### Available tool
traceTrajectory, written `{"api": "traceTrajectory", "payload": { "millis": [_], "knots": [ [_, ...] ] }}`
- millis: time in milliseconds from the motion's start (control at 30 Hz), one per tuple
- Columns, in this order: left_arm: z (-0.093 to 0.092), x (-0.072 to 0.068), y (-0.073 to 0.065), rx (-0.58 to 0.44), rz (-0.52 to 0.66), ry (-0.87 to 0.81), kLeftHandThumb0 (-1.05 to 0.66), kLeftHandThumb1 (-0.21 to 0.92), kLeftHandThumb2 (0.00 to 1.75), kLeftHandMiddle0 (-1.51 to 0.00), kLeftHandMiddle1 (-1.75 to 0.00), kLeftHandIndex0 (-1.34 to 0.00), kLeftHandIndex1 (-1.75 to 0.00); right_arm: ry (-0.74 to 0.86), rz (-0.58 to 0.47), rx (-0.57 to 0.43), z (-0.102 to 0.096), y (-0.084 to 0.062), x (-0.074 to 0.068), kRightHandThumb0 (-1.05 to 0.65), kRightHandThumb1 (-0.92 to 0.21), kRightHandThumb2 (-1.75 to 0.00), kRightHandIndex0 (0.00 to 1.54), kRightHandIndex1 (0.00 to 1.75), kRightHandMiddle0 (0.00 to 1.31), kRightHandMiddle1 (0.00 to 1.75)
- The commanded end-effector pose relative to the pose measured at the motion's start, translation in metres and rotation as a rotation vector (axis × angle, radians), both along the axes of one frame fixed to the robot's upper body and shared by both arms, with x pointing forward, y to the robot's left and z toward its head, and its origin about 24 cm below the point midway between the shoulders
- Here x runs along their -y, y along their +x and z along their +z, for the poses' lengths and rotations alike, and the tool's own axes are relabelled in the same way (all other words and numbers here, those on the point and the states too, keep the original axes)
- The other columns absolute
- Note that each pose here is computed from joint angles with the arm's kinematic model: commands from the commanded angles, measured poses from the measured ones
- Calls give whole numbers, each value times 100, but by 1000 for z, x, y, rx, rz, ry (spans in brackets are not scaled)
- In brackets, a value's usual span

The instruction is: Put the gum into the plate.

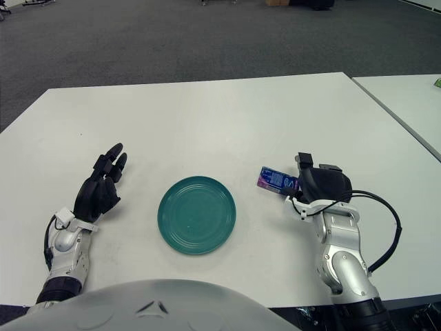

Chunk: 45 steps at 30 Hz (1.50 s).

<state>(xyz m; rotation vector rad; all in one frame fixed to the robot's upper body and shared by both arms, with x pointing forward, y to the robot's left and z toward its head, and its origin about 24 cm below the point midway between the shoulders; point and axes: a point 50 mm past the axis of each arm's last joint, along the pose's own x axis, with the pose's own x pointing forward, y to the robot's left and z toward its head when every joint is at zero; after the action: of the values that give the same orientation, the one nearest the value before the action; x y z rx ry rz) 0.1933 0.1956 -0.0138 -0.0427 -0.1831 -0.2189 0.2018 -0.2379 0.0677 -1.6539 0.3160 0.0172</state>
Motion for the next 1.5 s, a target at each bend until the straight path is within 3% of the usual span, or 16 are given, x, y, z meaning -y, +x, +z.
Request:
{"api": "traceTrajectory", "payload": {
  "millis": [0, 500, 1467],
  "knots": [
    [-14, 12, -14, -52, 9, -89, -94, 92, 91, -18, -2, 0, -50, -4, 20, 1, 2, 3, -4, -91, -92, -64, 43, 0, 0, 72],
    [-8, 15, -17, -80, 37, -124, -95, 92, 89, -26, -3, 0, -65, -3, 41, -15, 3, 6, -10, -91, -92, -66, 44, 0, 0, 67],
    [-7, 15, -18, -126, 55, -158, -93, 92, 93, -34, -3, 0, -58, -46, 107, -71, -5, 13, -27, -92, -92, -70, 45, 0, 0, 56]
  ]
}}
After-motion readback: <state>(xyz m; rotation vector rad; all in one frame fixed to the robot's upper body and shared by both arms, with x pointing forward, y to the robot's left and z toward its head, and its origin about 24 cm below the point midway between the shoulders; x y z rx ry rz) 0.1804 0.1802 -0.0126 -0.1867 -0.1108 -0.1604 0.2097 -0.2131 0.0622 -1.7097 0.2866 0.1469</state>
